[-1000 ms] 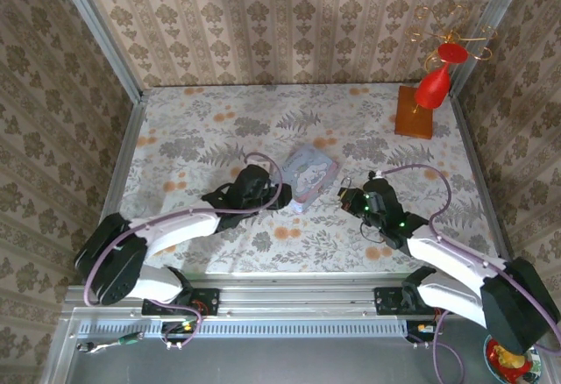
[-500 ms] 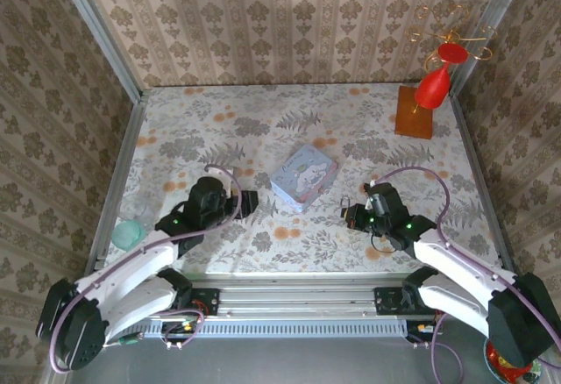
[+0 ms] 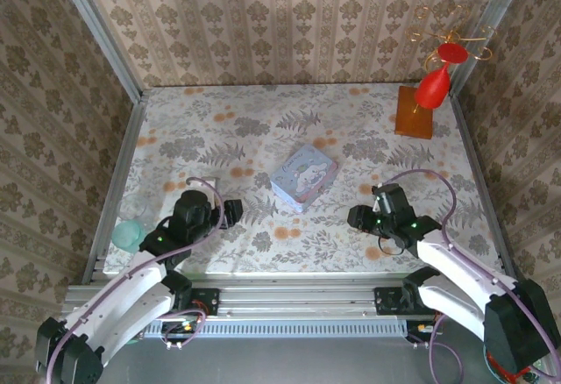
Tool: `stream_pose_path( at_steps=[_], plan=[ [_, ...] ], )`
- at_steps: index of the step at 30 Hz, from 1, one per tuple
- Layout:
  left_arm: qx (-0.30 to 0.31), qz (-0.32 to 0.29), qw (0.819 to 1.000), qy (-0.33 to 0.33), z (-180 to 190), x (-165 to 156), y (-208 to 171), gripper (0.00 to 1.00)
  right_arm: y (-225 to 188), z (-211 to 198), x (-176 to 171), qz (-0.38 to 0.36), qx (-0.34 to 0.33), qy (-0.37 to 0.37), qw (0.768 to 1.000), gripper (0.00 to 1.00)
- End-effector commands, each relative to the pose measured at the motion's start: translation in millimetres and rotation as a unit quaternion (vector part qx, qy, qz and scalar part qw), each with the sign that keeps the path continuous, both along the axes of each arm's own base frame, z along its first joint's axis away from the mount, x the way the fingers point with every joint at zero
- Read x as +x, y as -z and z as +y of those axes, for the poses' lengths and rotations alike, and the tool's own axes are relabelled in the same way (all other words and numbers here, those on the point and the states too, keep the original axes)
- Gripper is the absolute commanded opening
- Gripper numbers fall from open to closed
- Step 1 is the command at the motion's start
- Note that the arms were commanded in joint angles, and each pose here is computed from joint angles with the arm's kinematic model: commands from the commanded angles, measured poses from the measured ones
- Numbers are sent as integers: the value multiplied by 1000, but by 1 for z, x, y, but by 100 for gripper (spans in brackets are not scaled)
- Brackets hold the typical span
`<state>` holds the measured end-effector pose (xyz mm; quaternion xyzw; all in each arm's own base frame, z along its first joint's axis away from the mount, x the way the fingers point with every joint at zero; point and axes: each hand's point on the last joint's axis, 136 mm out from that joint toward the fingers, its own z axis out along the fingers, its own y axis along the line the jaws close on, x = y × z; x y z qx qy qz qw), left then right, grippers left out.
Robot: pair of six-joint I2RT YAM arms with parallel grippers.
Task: Unlock the padlock with the key
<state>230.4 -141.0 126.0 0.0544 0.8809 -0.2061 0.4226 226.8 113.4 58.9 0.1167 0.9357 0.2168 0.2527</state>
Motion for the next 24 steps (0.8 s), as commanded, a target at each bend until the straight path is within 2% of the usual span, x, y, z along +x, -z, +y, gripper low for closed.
stream_pose_path(
  at_steps=[1, 5, 6, 8, 12, 15, 18, 21, 24],
  plan=[
    [31, -17, 999, -28, 15, 8, -10, 74, -17, -12, 1, -11, -26, 13, 1000, 59],
    [71, -44, 993, -78, 34, 21, -26, 77, -52, -33, 13, -62, -70, 42, 995, 67],
    [87, -52, 990, -93, 41, 25, -31, 90, -60, -38, 16, -75, -81, 50, 993, 70],
    [132, -71, 979, -137, 60, 34, -41, 100, -79, -50, 25, -113, -110, 66, 985, 73],
    [214, -126, 951, -185, 85, 51, -58, 100, -107, -68, 45, -207, -179, 75, 959, 77],
    [259, -177, 927, -205, 96, 59, -74, 100, -118, -88, 58, -262, -261, 89, 925, 80],
    [296, -212, 900, -240, 110, 64, -81, 100, -112, -109, 70, -287, -342, 113, 888, 87],
    [335, -209, 892, -218, 111, 78, -66, 100, -94, -114, 86, -278, -362, 111, 883, 89],
    [341, -159, 907, -188, 115, 95, -34, 100, -73, -106, 106, -274, -364, 90, 886, 91]
  ],
)
